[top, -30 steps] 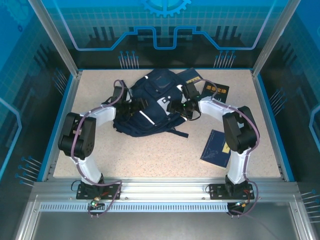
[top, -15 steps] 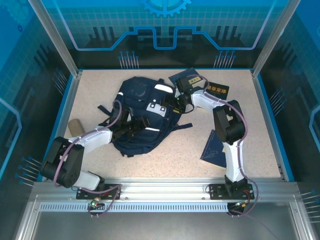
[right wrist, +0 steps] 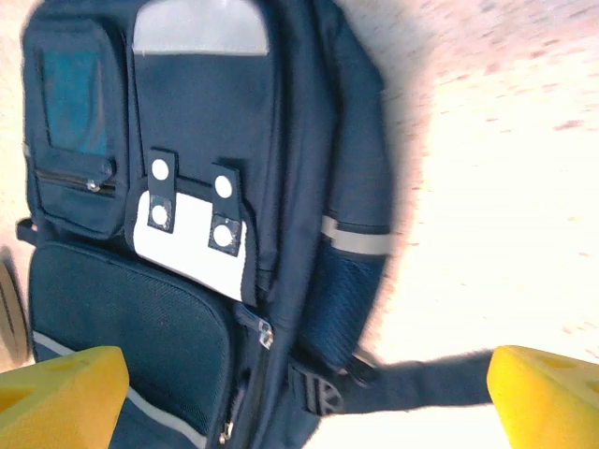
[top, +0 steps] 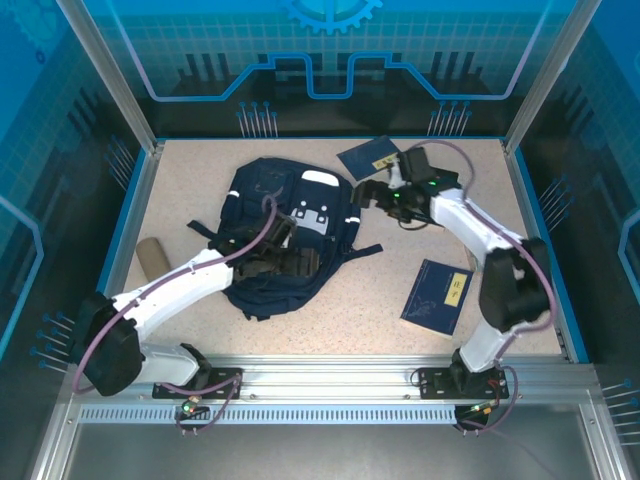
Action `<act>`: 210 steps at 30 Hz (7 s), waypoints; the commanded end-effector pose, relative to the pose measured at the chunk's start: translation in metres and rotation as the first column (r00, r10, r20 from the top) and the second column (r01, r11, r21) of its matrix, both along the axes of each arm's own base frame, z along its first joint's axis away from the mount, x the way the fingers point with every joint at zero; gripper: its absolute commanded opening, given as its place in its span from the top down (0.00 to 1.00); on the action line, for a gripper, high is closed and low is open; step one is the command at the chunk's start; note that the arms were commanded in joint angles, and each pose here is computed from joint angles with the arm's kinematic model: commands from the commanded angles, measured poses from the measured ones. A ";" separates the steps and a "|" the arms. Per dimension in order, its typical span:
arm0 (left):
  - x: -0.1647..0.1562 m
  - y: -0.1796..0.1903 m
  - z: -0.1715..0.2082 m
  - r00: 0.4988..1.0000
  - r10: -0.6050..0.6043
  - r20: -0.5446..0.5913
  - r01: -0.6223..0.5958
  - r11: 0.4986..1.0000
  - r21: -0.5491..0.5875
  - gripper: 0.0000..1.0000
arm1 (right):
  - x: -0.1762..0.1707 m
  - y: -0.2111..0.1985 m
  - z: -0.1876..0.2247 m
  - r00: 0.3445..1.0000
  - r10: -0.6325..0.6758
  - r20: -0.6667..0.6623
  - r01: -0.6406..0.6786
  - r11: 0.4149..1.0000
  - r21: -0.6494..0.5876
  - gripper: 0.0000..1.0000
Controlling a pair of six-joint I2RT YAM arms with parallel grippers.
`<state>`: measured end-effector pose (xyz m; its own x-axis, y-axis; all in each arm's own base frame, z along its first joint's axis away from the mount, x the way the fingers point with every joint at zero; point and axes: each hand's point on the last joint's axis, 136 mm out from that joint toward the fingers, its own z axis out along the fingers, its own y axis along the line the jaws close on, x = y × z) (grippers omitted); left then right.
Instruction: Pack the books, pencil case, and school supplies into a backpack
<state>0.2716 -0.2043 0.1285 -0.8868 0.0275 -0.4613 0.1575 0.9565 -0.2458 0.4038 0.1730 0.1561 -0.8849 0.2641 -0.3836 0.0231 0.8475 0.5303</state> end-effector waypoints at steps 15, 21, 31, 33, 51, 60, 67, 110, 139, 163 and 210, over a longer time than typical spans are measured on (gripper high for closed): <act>0.013 -0.023 -0.057 0.982 -0.154 -0.109 0.187 0.854 0.485 0.37 | -0.058 -0.043 -0.013 0.995 -0.097 -0.032 0.097 0.995 0.012 0.00; 0.017 -0.026 -0.075 0.979 -0.150 -0.138 0.200 0.837 0.510 0.45 | -0.066 -0.043 -0.016 0.993 -0.095 -0.073 0.096 0.995 0.004 0.00; 0.030 -0.023 -0.078 0.982 -0.132 -0.134 0.186 0.789 0.586 0.54 | -0.061 -0.033 -0.021 0.995 -0.047 -0.092 0.050 0.998 0.028 0.00; 0.032 -0.022 -0.078 0.982 -0.136 -0.133 0.189 0.779 0.598 0.57 | -0.058 -0.031 -0.024 0.996 -0.036 -0.081 0.038 0.999 0.032 0.00; 0.049 -0.020 -0.083 0.971 -0.193 -0.141 0.236 0.689 0.685 0.64 | -0.034 -0.025 -0.013 0.994 -0.027 0.110 0.022 0.999 0.049 0.00; 0.063 -0.019 -0.016 0.977 -0.208 0.054 0.135 0.792 0.596 0.91 | -0.042 -0.003 -0.009 0.988 0.070 0.140 -0.072 0.997 0.011 0.03; 0.065 0.002 0.063 0.946 -0.176 0.273 0.028 0.883 0.469 0.95 | -0.043 0.026 -0.002 0.973 0.159 0.165 -0.164 0.986 0.018 0.09; 0.060 0.027 0.179 0.849 -0.073 0.523 -0.012 0.987 0.158 0.99 | -0.004 0.107 0.033 0.670 0.511 0.538 -0.583 0.811 -0.043 0.52; 0.070 0.030 0.173 0.860 -0.004 0.510 -0.040 0.996 0.075 1.00 | -0.019 0.116 0.036 0.583 0.577 0.572 -0.654 0.751 -0.091 1.00; 0.124 -0.018 0.129 0.906 0.197 0.375 -0.151 0.977 -0.150 1.00 | -0.144 0.148 -0.013 0.569 0.666 0.482 -0.714 0.691 -0.112 1.00; 0.106 -0.016 -0.028 0.896 -0.438 0.071 0.417 0.887 0.200 0.70 | -0.070 0.056 -0.011 0.803 0.445 0.396 -0.464 0.884 -0.053 1.00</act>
